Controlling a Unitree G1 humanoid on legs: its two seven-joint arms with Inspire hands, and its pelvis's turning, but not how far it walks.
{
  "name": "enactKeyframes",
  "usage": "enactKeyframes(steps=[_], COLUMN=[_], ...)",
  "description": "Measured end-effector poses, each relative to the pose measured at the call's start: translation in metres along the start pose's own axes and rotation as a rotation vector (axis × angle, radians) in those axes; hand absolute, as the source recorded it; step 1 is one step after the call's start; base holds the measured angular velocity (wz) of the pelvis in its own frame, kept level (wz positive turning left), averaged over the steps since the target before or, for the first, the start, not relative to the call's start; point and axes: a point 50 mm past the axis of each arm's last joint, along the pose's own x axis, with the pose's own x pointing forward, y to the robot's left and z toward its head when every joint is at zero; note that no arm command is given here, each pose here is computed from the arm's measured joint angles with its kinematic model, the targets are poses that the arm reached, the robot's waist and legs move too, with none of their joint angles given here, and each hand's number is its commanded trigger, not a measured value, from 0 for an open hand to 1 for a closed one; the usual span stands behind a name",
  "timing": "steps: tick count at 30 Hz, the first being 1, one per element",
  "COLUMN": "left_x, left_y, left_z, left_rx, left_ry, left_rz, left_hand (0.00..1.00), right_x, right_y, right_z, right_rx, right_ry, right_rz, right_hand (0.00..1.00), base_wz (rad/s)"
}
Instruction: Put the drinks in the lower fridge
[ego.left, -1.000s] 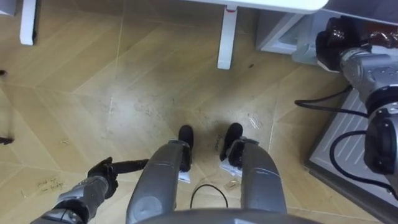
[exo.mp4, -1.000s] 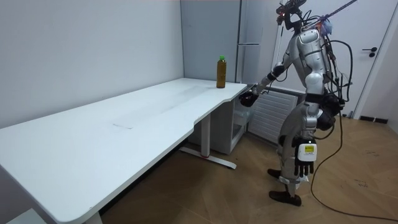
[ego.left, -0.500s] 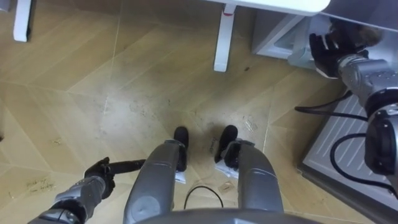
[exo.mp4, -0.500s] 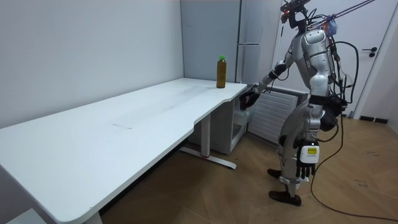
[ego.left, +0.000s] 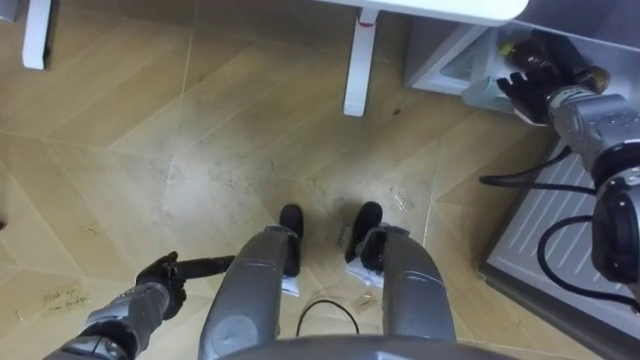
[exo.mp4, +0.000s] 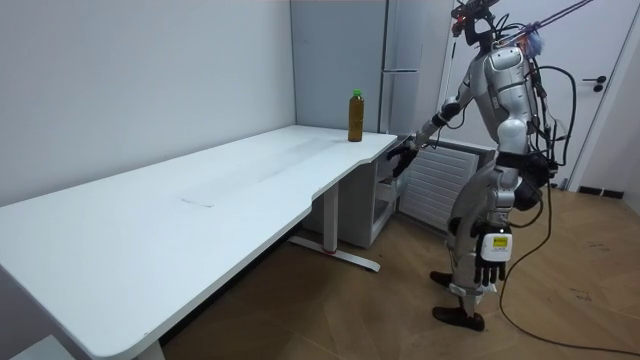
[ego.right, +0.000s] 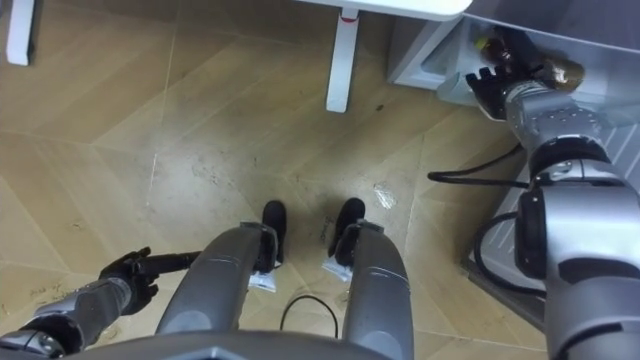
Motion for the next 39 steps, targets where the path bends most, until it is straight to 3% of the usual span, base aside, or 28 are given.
enactKeyframes(steps=[19,31,35,39], left_x=[0.000,-0.003,-0.007,-0.014], left_y=[0.000,0.013,0.024,0.033], left_z=[-0.002,-0.018,-0.038,-0.068], left_rx=[-0.013,-0.064,-0.111,-0.142], left_ry=[0.008,0.030,0.066,0.116], left_rz=[0.005,0.015,0.025,0.046], left_hand=[0.00,0.00,0.00,0.00], right_x=[0.000,-0.009,-0.021,-0.039], right_y=[-0.028,-0.097,-0.138,-0.190], right_z=[0.001,-0.001,-0.008,-0.038], right_rx=[-0.058,-0.098,-0.095,-0.088], right_ry=[-0.009,0.004,0.018,0.073], right_rz=[-0.011,-0.055,-0.083,-0.154], right_hand=[0.00,0.00,0.00,0.00], base_wz=[0.00,-0.02,-0.02,0.00])
